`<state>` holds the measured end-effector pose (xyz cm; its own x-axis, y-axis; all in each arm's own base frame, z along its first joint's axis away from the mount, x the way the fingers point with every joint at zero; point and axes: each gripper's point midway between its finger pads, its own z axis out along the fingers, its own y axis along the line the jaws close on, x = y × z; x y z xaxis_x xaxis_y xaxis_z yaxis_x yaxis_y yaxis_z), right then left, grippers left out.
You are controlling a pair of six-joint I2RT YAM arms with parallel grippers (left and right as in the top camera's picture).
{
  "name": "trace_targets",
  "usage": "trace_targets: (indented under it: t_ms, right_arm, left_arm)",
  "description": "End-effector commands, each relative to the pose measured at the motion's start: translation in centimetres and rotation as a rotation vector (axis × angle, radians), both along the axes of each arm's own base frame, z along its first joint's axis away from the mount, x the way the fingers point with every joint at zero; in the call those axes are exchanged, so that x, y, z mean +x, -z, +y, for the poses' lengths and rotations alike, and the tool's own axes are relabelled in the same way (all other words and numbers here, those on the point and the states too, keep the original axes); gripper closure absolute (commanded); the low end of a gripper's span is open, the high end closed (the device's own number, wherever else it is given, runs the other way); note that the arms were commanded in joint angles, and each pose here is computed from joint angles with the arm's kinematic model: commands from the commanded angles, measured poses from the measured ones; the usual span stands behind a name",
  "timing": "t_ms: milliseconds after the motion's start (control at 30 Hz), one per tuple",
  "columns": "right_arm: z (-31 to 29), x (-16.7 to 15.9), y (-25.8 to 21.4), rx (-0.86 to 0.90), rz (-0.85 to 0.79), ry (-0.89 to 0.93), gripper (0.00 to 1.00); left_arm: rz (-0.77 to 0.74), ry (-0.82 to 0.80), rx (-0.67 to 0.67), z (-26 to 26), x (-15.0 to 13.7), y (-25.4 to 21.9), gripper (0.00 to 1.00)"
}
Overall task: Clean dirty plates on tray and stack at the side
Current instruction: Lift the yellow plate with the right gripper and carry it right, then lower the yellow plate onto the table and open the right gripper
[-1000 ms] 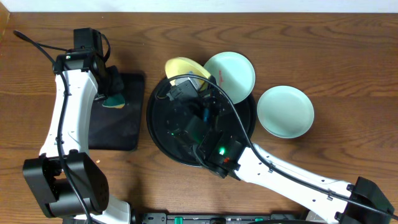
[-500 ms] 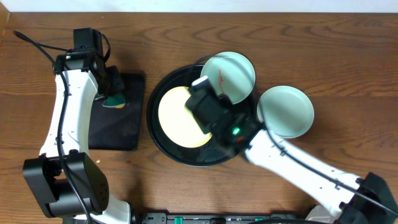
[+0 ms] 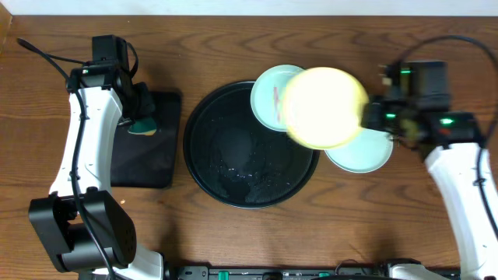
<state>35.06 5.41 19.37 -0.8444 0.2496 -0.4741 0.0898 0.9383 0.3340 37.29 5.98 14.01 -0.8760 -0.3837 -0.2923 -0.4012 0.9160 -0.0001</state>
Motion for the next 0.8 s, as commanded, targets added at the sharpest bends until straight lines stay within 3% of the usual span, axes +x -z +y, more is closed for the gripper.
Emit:
trace_targets:
  t_ms: [0, 300, 767]
  right_arm:
    - [-5.5, -0.9, 1.3, -0.053, 0.075, 0.128, 0.99]
    - [-11.2, -2.7, 7.3, -0.179, 0.265, 0.254, 0.99]
    - [-10.6, -2.1, 15.1, -0.174, 0.464, 0.213, 0.96]
  left_arm:
    - [-0.001, -0.012, 0.001, 0.2, 0.1, -0.1, 0.93]
    - [-0.002, -0.012, 0.001, 0.2, 0.1, -0.1, 0.92]
    - [-0.002, -0.012, 0.001, 0.2, 0.1, -0.1, 0.93]
